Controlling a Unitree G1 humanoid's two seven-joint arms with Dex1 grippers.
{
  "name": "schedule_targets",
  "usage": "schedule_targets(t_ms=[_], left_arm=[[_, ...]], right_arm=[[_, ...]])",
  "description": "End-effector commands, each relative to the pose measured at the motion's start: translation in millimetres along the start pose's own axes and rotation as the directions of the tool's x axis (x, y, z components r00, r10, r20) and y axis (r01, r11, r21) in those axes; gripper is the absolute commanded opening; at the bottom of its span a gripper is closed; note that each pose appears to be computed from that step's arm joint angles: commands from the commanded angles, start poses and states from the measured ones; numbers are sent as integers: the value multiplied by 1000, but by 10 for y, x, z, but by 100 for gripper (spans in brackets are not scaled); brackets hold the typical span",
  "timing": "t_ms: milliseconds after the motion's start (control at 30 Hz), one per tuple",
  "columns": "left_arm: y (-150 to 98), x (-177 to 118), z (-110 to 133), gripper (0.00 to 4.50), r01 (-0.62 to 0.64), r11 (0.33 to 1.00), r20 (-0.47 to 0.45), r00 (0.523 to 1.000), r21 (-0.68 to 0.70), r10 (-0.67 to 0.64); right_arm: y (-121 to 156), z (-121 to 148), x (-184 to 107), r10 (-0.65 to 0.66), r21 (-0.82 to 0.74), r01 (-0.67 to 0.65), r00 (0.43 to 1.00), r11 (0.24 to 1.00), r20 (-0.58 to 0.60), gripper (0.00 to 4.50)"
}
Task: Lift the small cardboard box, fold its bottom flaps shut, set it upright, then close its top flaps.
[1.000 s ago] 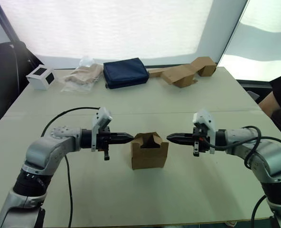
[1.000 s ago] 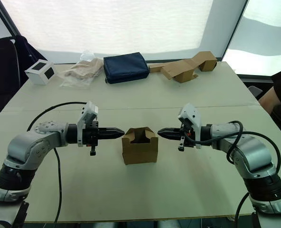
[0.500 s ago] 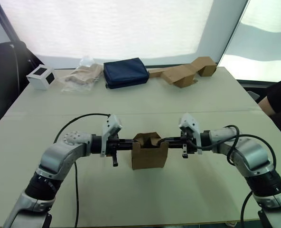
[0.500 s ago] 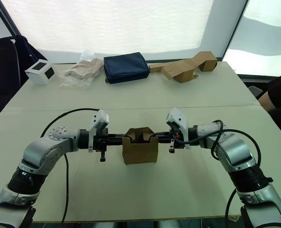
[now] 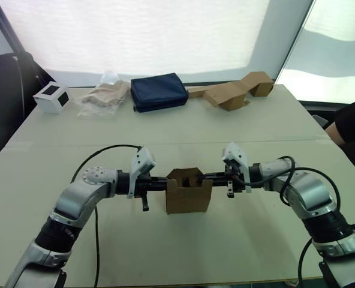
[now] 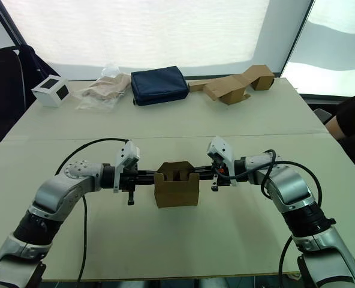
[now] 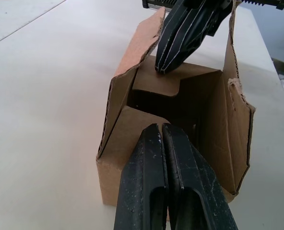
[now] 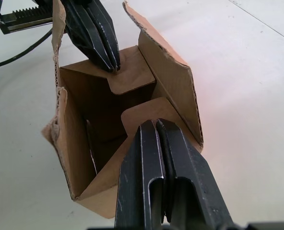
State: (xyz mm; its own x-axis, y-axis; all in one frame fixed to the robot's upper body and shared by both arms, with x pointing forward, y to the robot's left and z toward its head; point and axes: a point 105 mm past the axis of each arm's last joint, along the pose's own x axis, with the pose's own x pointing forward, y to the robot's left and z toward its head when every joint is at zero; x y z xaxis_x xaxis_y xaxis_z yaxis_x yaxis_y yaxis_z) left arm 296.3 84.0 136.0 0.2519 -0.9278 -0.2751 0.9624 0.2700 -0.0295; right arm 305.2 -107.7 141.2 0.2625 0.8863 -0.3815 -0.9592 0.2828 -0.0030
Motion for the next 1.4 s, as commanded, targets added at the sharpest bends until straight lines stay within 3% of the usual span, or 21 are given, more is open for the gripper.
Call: schedule_targets(t_ms=[33, 267, 367, 500, 600, 700, 800, 1000, 1400], left_arm=[[40, 10, 3, 8, -13, 1000, 0, 1000, 3, 13], [40, -69, 124, 8, 20, 1000, 33, 999, -10, -20], [170, -201, 296, 8, -4, 1000, 86, 996, -29, 7], [308, -345, 358, 8, -19, 999, 88, 996, -43, 23], [447, -402, 273, 8, -46, 998, 47, 998, -44, 48], [606, -368, 32, 8, -81, 997, -43, 996, -18, 81], [688, -266, -147, 8, -70, 995, -56, 996, -65, 67], [672, -60, -281, 8, 13, 995, -60, 998, -97, -19], [548, 59, -271, 8, 117, 986, -44, 991, -118, -123]], right_arm=[[35, 85, 3, 11, -39, -11, 1000, 999, 18, 0], [43, 147, -36, 3, -35, -1, 999, 999, 53, 0], [6, 316, -174, -32, -46, 37, 994, 998, 107, 0], [27, 443, -361, -56, -52, 64, 989, 997, 134, 0], [45, 461, -490, -98, -115, 107, 992, 988, 76, 0], [181, 686, -559, -73, -138, 91, 989, 986, 129, 0], [445, 751, -486, 9, -166, 9, 994, 986, 110, 0], [848, 491, -205, 101, -165, -98, 995, 981, 8, 0], [864, 437, 8, 72, -209, -72, 997, 975, -7, 0]])
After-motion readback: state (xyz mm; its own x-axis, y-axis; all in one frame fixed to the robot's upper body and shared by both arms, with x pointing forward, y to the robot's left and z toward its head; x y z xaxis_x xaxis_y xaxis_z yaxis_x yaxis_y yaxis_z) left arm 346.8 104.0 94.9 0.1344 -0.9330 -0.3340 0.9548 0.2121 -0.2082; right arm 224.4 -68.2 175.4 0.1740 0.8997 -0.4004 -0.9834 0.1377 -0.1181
